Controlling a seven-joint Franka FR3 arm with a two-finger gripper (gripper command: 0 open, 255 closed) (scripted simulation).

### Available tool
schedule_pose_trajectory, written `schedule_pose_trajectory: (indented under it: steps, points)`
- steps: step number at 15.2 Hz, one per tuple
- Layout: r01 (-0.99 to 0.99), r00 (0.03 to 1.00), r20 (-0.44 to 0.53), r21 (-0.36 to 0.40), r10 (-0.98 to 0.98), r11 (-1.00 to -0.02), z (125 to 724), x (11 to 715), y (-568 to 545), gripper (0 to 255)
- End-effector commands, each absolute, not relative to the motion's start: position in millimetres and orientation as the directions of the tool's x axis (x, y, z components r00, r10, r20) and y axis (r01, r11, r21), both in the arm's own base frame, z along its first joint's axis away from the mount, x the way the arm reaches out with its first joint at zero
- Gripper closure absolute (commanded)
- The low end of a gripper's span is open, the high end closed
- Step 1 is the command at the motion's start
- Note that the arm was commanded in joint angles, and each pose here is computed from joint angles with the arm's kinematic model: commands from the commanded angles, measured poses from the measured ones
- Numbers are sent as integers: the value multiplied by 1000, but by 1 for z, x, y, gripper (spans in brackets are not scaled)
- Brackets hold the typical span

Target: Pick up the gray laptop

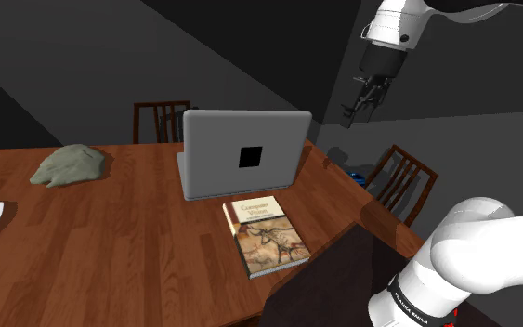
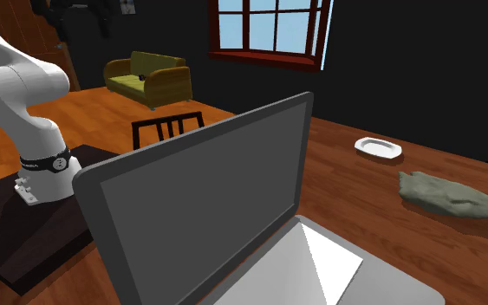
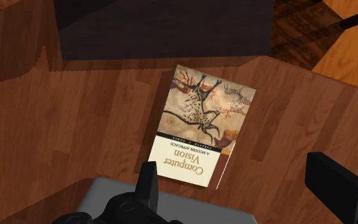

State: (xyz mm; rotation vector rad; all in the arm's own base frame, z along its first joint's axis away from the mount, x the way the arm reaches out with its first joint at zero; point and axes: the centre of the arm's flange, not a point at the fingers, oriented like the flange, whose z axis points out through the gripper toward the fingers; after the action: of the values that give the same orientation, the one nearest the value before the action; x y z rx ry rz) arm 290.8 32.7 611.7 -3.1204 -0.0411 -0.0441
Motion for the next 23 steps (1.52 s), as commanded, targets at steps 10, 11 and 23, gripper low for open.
schedule_pose_trajectory:
  steps: [10,11,23]
  points:
    - [395,918,31,-24,395,-918,581,378,-45,0]
    - [434,901,32,-24,433,-901,578,389,-51,0]
    - [816,577,37,-26,816,-577,538,539,-89,0]
